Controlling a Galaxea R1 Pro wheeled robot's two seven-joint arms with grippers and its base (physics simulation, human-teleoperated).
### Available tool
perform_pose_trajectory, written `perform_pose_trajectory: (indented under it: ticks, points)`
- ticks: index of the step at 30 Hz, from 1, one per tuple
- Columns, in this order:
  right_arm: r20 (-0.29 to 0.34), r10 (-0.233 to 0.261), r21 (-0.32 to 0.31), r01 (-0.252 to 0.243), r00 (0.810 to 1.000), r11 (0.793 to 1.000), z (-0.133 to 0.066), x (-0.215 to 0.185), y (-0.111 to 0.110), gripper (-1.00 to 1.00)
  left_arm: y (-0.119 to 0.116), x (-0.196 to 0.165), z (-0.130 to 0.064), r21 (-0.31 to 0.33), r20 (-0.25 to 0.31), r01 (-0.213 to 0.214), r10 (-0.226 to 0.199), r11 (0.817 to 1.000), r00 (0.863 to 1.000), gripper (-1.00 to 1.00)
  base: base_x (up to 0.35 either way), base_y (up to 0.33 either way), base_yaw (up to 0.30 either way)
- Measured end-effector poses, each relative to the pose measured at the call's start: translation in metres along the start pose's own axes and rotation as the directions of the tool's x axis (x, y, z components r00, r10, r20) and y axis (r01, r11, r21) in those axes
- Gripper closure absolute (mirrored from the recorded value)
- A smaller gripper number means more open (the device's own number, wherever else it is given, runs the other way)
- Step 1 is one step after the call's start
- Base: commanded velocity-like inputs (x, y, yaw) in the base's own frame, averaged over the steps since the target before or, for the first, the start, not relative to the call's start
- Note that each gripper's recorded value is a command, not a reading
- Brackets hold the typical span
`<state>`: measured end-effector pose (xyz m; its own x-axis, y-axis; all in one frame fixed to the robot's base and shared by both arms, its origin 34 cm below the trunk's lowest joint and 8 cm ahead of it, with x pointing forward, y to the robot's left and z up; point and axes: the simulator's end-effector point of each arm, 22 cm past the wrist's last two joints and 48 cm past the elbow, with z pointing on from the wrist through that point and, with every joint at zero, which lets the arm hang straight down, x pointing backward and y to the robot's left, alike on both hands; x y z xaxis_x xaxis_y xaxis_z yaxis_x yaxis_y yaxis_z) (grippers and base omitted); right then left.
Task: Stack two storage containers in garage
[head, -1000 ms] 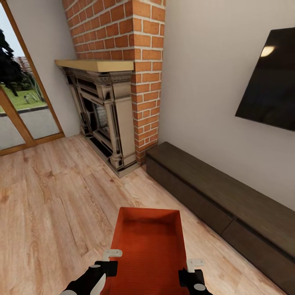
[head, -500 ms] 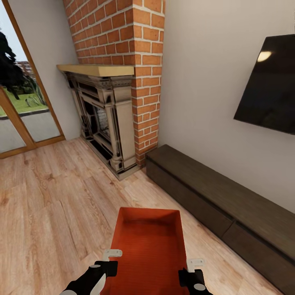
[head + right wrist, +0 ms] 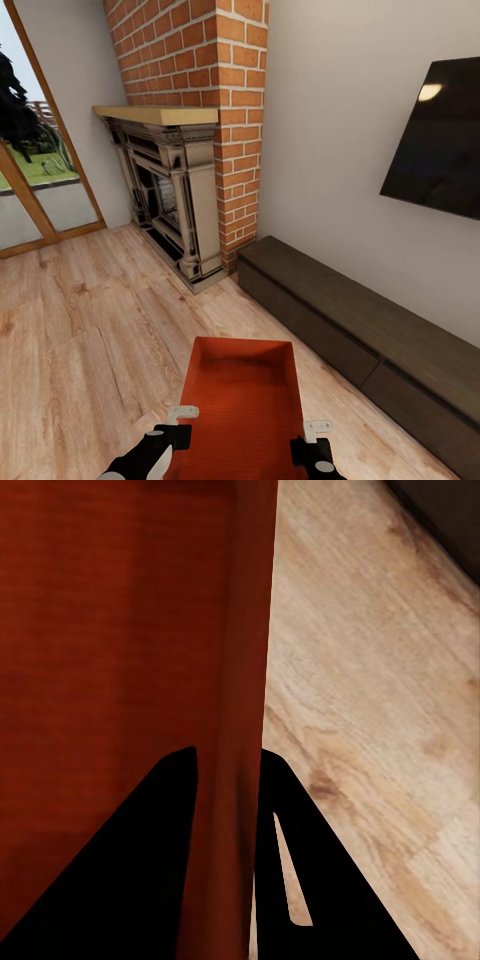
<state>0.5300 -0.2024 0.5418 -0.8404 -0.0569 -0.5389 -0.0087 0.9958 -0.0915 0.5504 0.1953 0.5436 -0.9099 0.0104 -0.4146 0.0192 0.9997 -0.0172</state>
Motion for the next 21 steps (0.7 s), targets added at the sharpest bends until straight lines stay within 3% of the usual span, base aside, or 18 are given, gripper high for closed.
perform_pose_trajectory:
  ticks: [11,21]
  points:
    - [0.001,0.001,0.0,-0.001,1.0,1.0,0.0,0.0,-0.0003,1.0,-0.0002,0.0001,0.0,0.0,0.0,0.0,0.0,1.0,1.0,1.0,0.0,0.0,0.009]
    - [-0.001,-0.002,0.0,0.002,1.0,1.0,0.0002,-0.0001,-0.0006,1.0,-0.0006,0.0006,0.0,0.0,-0.002,0.001,-0.001,1.0,1.0,1.0,0.0,0.0,0.263]
